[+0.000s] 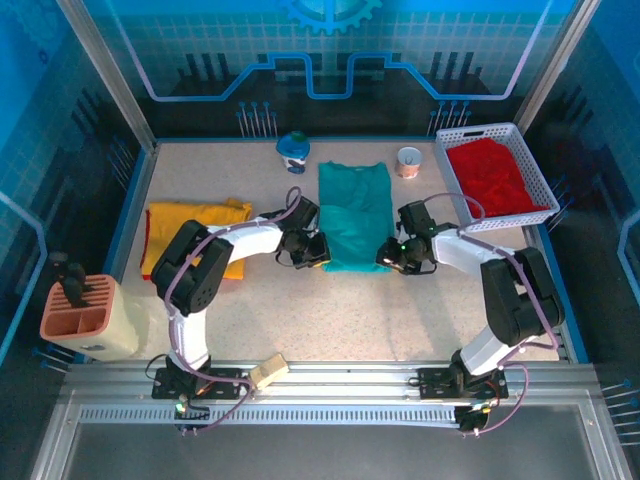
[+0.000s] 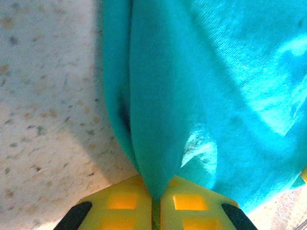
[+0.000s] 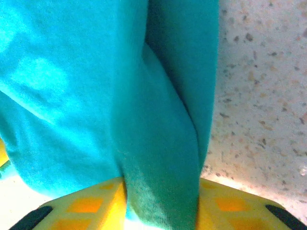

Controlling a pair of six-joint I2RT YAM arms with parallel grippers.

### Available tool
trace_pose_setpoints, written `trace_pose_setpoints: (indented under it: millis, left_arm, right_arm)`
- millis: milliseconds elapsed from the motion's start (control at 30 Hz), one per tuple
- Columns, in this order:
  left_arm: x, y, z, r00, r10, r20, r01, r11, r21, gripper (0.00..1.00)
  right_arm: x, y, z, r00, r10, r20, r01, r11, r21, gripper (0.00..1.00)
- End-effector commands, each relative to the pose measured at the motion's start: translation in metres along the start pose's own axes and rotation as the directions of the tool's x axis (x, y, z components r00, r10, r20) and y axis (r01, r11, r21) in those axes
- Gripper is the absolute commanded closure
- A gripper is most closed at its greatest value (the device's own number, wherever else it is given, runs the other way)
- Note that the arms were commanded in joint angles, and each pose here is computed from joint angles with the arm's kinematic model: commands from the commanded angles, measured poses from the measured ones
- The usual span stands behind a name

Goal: Fold and stack the t-shirts

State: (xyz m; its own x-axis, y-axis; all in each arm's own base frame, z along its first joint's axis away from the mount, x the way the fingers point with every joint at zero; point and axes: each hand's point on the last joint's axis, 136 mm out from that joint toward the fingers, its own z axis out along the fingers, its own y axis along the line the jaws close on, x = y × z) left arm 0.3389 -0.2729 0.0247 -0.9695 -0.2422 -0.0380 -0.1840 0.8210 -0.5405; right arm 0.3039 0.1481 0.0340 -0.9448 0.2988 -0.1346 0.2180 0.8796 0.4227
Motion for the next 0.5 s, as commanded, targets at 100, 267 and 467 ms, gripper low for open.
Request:
trace_pose_setpoints:
  millis: [100, 267, 467]
  left_arm:
    - [0.01, 0.0, -0.017, 1.0, 0.003, 0.022, -0.004, 1.0, 0.018, 1.0]
    - [0.023, 0.007, -0.024, 1.0, 0.0, 0.014, -0.001, 1.0, 0.02, 1.0]
    - [0.053, 0.018, -0.037, 1.0, 0.0, 0.007, 0.0, 1.0, 0.024, 1.0]
  right_arm:
    - [0.01, -0.005, -0.006, 1.0, 0.024, 0.015, -0.023, 1.0, -0.018, 0.87]
    - [0.019, -0.006, -0.014, 1.0, 0.022, 0.007, -0.022, 0.999, -0.034, 1.0]
    - [0.045, -0.013, -0.022, 0.999, 0.016, -0.029, -0.018, 0.998, -0.053, 1.0]
